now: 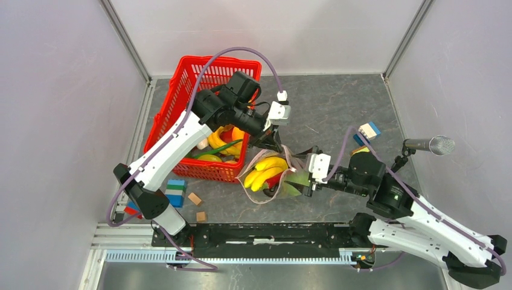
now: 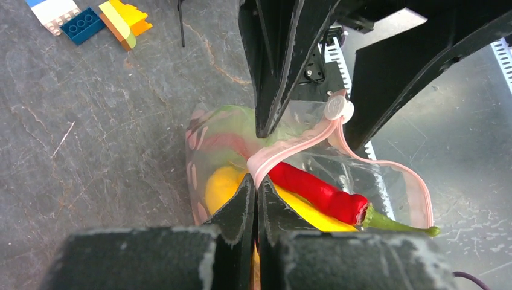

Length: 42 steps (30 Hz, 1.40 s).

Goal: Place the food in the zip-top bag and seal the zipper
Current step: Adjust the fake vegetable in the zipper food storage bag.

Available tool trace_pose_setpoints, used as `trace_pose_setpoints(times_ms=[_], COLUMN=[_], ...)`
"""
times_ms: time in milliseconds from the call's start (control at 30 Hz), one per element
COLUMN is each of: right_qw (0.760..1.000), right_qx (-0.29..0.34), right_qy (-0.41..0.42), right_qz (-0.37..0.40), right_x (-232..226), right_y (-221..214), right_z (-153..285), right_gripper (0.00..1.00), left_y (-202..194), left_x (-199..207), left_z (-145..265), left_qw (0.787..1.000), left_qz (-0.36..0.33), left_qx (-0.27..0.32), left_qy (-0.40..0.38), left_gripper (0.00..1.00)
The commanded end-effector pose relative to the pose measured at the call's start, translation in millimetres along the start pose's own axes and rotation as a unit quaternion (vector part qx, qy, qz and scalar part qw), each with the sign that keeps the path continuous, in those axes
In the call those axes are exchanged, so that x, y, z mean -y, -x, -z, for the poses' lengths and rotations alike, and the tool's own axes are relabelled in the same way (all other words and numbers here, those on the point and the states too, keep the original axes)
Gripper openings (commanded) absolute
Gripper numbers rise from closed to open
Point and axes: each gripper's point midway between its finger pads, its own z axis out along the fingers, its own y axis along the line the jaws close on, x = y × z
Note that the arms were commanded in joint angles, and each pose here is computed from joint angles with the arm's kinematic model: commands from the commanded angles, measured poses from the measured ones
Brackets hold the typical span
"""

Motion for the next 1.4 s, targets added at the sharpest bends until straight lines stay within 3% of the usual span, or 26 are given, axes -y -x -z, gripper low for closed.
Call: trace_pose_setpoints(times_ms=[0, 233, 333, 600, 667, 733, 767, 833, 1000, 1133, 1267, 1367], right_qw=[0.999, 0.998, 0.997, 0.989, 0.982, 0.977, 0.974, 0.965, 0.947, 0.947, 0.948, 0.948], right_qx=[0.033, 0.027, 0.035, 0.055, 0.062, 0.072, 0.074, 0.085, 0.103, 0.087, 0.086, 0.089], right_qy=[-0.025, -0.055, -0.064, -0.128, -0.160, -0.177, -0.183, -0.210, -0.246, -0.251, -0.249, -0.248], right_qz=[-0.013, -0.018, -0.023, -0.057, -0.077, -0.096, -0.108, -0.135, -0.177, -0.181, -0.180, -0.180], right_x=[7, 15, 16, 32, 41, 44, 44, 51, 58, 60, 60, 61], right_y=[10, -2, -4, -5, -5, -6, -9, -11, -19, -24, -23, -21], right_z=[-5, -9, -10, -2, 4, 7, 8, 11, 14, 10, 7, 7], right_gripper=[0.73, 0.53, 0.29, 0.00, 0.00, 0.00, 0.00, 0.00, 0.00, 0.00, 0.00, 0.00], left_y=[30, 28, 28, 22, 18, 13, 12, 13, 23, 28, 7, -19], left_x=[2, 0, -1, -13, -29, -46, -55, -62, -49, -24, -4, 3], left_z=[9, 9, 8, 12, 17, 25, 31, 45, 77, 95, 100, 91], left_qw=[0.998, 0.998, 0.998, 0.997, 0.994, 0.986, 0.979, 0.967, 0.947, 0.943, 0.944, 0.943], left_qz=[-0.035, -0.033, -0.034, -0.018, 0.000, 0.027, 0.045, 0.067, 0.060, 0.062, 0.097, 0.143], left_qx=[0.046, 0.046, 0.050, 0.049, 0.044, 0.046, 0.050, 0.059, 0.097, 0.104, 0.070, 0.041], left_qy=[0.007, 0.011, 0.013, 0.052, 0.101, 0.157, 0.190, 0.237, 0.302, 0.311, 0.308, 0.299], left_gripper=[0.02, 0.02, 0.02, 0.04, 0.31, 0.73, 0.87, 0.92, 0.94, 0.86, 0.76, 0.76])
